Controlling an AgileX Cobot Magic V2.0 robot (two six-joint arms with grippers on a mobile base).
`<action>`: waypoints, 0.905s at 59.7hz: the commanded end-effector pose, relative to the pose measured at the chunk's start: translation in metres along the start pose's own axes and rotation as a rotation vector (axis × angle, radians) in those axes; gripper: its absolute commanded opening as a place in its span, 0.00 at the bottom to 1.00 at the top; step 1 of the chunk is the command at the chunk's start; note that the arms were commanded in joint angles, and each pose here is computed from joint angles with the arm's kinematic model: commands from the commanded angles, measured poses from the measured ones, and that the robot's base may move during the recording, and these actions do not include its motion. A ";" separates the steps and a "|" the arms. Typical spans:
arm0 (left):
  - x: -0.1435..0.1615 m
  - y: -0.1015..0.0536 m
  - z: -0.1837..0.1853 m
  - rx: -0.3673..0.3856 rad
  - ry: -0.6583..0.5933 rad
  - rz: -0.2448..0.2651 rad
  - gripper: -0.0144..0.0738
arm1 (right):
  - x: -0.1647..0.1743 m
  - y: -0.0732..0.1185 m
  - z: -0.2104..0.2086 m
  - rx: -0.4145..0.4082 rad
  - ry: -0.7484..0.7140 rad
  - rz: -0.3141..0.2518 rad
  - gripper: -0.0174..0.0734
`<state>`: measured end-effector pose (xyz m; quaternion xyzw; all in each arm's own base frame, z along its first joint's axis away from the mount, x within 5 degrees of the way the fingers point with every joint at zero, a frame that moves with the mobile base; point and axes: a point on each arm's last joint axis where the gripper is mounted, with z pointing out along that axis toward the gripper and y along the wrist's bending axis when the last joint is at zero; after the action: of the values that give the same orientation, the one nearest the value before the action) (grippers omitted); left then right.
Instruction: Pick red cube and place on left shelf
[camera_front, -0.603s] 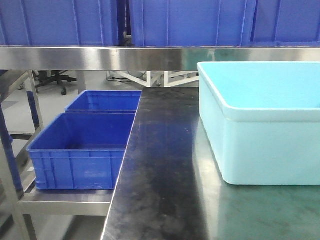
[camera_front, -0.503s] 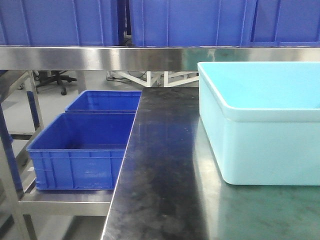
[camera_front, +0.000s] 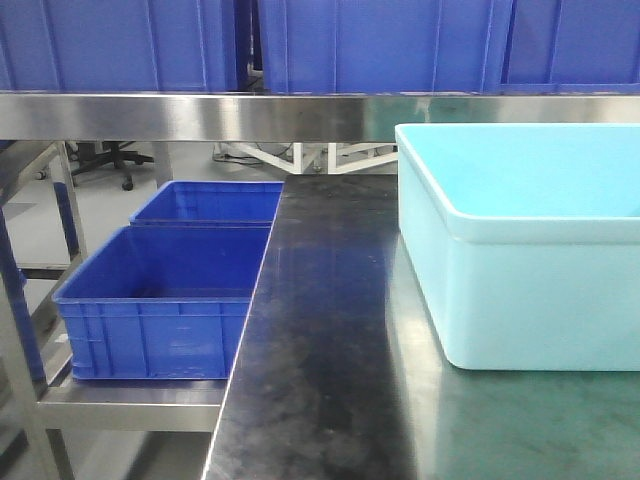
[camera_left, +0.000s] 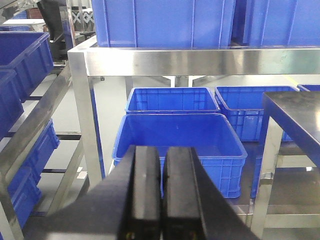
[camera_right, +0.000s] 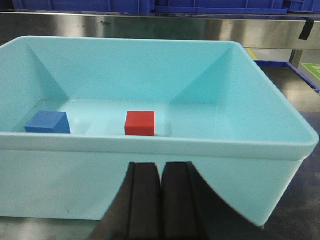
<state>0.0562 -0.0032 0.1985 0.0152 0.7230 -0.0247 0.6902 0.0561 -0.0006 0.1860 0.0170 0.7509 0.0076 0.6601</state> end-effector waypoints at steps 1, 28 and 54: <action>-0.001 0.000 0.000 0.009 -0.081 -0.004 0.28 | -0.014 0.000 -0.003 0.003 -0.121 -0.024 0.27; -0.001 0.000 0.000 0.009 -0.081 -0.004 0.28 | -0.014 0.000 -0.003 0.008 -0.122 -0.058 0.27; -0.001 0.000 0.000 0.009 -0.081 -0.004 0.28 | -0.044 0.002 -0.005 -0.001 -0.261 -0.057 0.27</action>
<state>0.0562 -0.0032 0.1985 0.0152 0.7230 -0.0247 0.6902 0.0566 -0.0009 0.1997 0.0034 0.7117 -0.0067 0.7024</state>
